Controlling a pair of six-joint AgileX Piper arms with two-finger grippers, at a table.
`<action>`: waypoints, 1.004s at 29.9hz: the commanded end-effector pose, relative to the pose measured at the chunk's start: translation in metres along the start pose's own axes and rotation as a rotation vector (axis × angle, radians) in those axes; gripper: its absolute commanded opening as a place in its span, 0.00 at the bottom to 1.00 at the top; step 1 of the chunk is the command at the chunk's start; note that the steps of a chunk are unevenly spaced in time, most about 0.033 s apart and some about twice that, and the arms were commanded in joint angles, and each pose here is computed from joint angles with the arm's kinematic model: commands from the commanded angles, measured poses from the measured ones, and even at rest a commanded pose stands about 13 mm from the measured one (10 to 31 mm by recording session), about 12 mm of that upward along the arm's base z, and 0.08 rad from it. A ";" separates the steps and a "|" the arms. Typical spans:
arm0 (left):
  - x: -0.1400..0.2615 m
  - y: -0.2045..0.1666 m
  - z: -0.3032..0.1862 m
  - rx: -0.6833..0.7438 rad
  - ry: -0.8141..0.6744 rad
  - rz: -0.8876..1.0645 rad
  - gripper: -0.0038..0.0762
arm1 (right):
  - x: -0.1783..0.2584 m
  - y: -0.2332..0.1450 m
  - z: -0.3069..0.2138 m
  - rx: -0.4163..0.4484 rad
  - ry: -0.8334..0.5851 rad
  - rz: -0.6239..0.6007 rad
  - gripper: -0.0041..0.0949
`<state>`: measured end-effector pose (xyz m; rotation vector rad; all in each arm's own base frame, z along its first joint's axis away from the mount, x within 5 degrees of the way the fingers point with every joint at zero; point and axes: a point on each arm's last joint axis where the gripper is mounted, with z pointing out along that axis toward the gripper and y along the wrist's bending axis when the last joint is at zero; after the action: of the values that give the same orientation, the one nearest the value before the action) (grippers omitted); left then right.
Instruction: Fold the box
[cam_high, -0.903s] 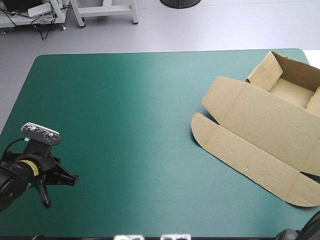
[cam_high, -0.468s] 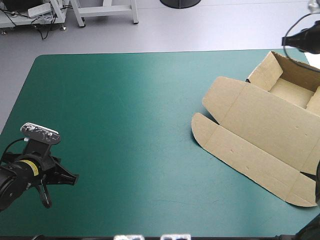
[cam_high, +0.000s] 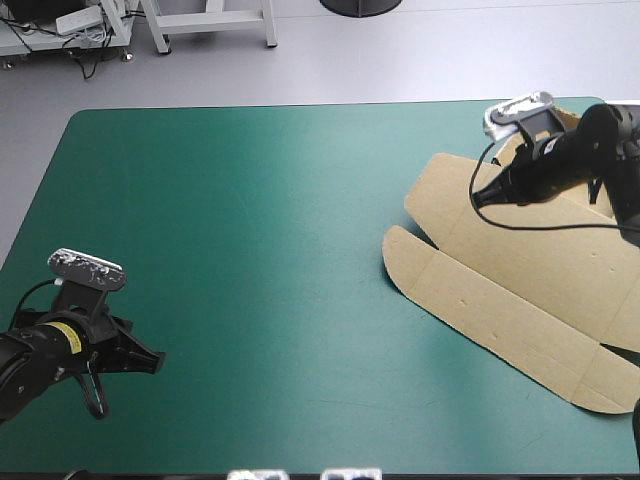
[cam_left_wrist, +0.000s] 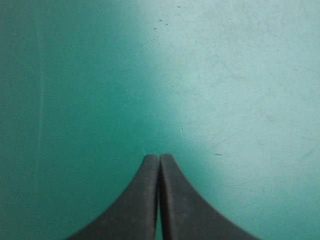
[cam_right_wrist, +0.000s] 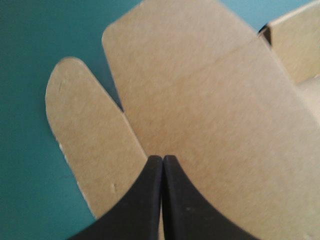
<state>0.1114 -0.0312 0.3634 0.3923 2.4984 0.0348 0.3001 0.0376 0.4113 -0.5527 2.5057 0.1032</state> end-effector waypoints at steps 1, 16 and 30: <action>-0.004 -0.001 -0.007 0.020 -0.034 -0.013 0.04 | 0.027 0.012 -0.009 -0.021 0.029 0.005 0.02; 0.004 -0.009 0.013 0.073 -0.010 -0.027 0.04 | 0.145 0.047 -0.026 0.032 0.065 0.096 0.02; 0.009 -0.017 0.025 0.141 -0.003 -0.060 0.04 | 0.189 0.058 -0.024 0.053 0.108 0.147 0.02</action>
<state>0.1125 -0.0436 0.3269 0.3933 2.5802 -0.1183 0.1240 0.0172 0.3242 -0.3666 2.6827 0.0748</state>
